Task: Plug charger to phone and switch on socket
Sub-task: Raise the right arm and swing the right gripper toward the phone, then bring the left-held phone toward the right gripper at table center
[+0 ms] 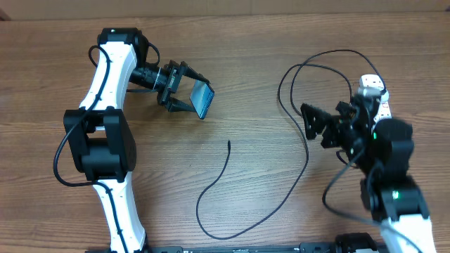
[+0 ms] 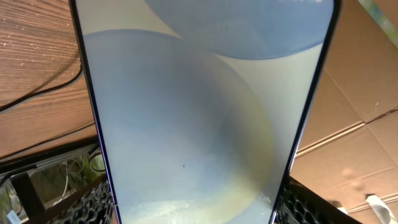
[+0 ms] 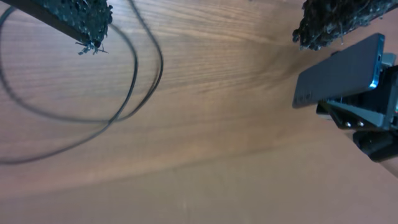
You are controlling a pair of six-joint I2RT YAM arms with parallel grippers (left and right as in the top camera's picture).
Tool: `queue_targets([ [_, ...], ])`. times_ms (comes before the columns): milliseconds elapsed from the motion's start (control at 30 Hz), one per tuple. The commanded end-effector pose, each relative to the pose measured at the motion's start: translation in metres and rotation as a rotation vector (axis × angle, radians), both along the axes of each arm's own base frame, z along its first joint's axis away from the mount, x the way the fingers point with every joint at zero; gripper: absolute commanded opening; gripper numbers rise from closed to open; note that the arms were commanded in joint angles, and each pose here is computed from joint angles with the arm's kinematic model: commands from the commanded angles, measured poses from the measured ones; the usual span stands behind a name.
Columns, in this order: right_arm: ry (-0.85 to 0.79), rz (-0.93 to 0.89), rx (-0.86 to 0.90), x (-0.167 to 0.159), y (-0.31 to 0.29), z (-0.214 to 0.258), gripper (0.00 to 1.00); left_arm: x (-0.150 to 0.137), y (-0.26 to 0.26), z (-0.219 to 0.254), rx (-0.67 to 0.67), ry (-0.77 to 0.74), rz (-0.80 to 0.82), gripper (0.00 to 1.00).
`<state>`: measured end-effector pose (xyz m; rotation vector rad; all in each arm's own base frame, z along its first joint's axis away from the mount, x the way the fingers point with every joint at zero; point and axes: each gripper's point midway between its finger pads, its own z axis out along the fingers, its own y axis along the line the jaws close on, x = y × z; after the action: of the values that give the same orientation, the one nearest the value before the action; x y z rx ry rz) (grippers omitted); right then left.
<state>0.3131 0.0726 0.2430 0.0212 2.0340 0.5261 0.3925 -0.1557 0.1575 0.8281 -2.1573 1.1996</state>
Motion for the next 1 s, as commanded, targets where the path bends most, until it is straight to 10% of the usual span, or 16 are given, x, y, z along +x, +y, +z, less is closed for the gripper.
queue_targets([
  [0, 0.05, 0.065, 0.034, 0.014, 0.014, 0.016, 1.0, 0.004, -0.007, 0.011, -0.035, -0.033, -0.003, 0.04],
  [567, 0.116, 0.526, 0.292, -0.001, 0.085, 0.034, 1.0, 0.013, -0.003, -0.012, 0.122, 0.025, 0.042, 0.04],
  [967, 0.259, 0.28, 0.476, 0.02, 0.072, 0.033, 1.0, 0.018, -0.025, -0.014, 0.132, 0.042, 0.056, 0.04],
])
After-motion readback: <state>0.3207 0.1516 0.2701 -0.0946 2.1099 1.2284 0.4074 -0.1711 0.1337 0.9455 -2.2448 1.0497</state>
